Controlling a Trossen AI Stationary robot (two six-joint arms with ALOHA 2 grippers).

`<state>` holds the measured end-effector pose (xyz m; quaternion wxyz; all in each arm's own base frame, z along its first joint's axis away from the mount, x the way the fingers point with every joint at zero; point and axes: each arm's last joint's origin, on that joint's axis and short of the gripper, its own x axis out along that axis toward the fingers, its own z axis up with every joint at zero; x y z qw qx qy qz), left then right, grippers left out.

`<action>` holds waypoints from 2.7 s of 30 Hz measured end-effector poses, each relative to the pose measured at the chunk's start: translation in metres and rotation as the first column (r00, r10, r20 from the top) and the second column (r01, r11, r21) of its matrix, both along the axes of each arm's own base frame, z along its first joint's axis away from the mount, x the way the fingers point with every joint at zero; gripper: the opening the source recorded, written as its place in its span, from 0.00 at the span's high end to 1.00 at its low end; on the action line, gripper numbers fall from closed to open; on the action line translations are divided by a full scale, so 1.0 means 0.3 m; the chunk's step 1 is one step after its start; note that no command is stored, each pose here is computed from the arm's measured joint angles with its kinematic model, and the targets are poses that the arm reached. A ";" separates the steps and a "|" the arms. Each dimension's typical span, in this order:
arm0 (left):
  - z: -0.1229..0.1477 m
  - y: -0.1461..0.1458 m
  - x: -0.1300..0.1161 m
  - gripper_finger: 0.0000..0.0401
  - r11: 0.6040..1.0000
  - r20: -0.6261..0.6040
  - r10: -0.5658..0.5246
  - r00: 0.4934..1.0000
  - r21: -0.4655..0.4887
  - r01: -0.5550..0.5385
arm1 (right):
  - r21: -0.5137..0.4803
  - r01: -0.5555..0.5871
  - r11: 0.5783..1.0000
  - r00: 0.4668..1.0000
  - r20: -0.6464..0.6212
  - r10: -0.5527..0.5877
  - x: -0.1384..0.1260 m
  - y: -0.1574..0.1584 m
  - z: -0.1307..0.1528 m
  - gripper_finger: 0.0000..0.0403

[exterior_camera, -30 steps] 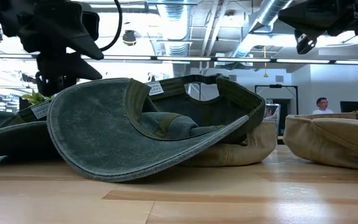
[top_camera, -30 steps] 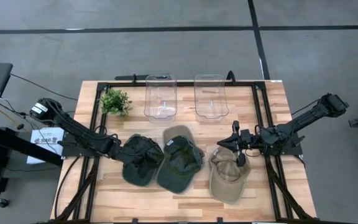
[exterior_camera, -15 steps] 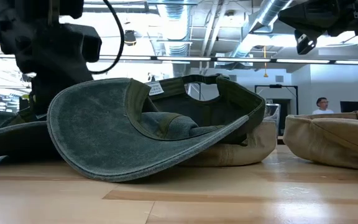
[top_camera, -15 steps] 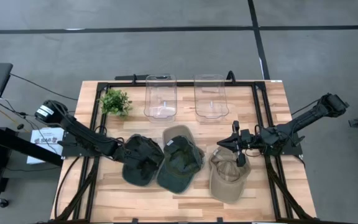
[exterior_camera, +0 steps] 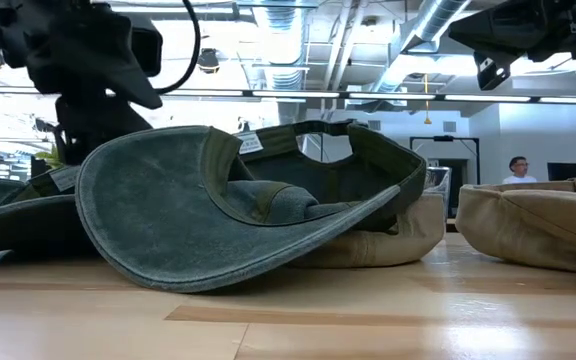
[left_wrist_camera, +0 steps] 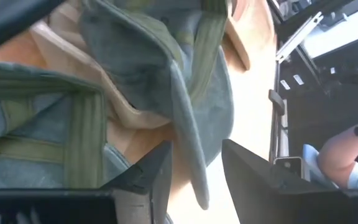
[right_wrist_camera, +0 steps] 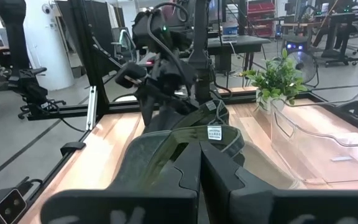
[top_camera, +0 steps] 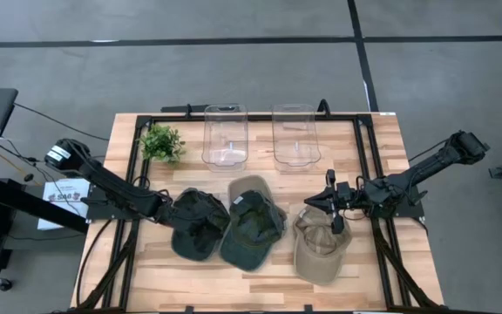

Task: Pick & Place hat
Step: Put the right black cap into the right transparent bin

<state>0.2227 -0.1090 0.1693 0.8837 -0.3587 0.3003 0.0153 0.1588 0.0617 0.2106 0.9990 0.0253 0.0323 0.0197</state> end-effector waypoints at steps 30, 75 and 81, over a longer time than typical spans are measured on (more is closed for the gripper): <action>-0.014 0.005 0.024 0.66 1.000 0.018 0.024 1.000 -0.015 -0.024 | 0.001 0.000 1.000 1.000 0.001 0.000 0.000 0.000 0.000 1.00; -0.057 -0.026 0.083 0.97 1.000 0.147 -0.006 0.989 0.009 0.004 | 0.001 0.000 1.000 1.000 0.001 0.000 0.000 0.000 0.000 1.00; -0.024 -0.027 0.085 0.95 0.999 0.218 -0.031 0.976 0.031 0.025 | 0.002 0.000 1.000 1.000 0.003 0.000 0.000 0.000 0.001 1.00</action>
